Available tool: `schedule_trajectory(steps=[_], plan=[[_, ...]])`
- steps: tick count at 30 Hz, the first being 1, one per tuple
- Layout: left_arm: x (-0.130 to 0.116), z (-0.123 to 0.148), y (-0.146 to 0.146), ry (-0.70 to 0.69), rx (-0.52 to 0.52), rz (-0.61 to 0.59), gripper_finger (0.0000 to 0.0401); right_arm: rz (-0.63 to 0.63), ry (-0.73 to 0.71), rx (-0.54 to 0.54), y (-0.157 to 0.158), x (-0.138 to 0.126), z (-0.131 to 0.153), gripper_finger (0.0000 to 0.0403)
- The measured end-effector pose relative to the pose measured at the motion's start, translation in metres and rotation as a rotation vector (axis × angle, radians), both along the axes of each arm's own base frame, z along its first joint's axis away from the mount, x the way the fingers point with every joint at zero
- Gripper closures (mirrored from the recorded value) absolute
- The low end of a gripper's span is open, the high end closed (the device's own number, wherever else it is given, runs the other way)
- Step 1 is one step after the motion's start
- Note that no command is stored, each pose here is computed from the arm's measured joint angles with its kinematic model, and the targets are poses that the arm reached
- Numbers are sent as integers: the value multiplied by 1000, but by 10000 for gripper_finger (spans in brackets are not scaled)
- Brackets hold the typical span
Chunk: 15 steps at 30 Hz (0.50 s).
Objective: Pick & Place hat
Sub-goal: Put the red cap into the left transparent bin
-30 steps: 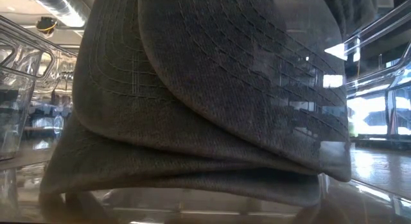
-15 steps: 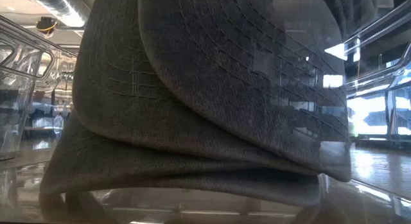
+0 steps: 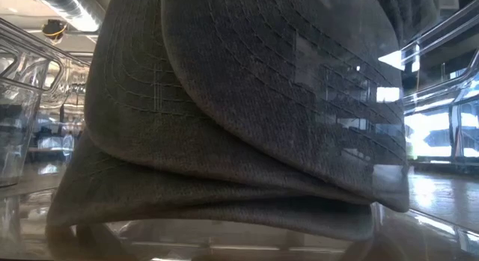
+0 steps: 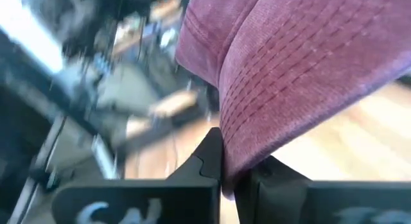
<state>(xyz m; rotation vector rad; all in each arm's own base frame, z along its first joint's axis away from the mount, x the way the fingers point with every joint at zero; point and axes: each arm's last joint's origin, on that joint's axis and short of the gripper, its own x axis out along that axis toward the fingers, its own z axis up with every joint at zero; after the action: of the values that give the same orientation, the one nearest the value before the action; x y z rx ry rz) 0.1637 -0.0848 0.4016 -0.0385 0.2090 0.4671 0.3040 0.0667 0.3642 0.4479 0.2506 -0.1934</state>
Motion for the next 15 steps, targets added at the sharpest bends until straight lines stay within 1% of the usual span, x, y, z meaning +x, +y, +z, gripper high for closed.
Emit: schedule_trajectory(steps=[1, 2, 4, 7, 9, 12, 13, 15], plan=[[-5, -2, 3, -17, -53, 3, 385, 32, 41, 10, 0, -6, 0, 386], [-9, -4, 6, -27, -97, 4, 385, 54, 89, 43, -1, -12, -2, 386], [-14, -8, 9, -54, -186, 1, 387, 67, 191, 93, -3, -25, -5, 386], [-16, -21, 12, -74, -295, 14, 390, 96, 257, 129, -5, -36, -6, 386], [-11, -33, 14, -68, -341, 42, 390, 139, 246, 150, -4, -36, -4, 386], [0, -52, 15, -58, -383, 71, 387, 226, 210, 164, -3, -33, 0, 386], [5, -57, 15, -65, -403, 67, 386, 251, 179, 159, -2, -31, 3, 386], [13, -62, 15, -77, -447, 23, 384, 273, 131, 134, -2, -28, 7, 386]])
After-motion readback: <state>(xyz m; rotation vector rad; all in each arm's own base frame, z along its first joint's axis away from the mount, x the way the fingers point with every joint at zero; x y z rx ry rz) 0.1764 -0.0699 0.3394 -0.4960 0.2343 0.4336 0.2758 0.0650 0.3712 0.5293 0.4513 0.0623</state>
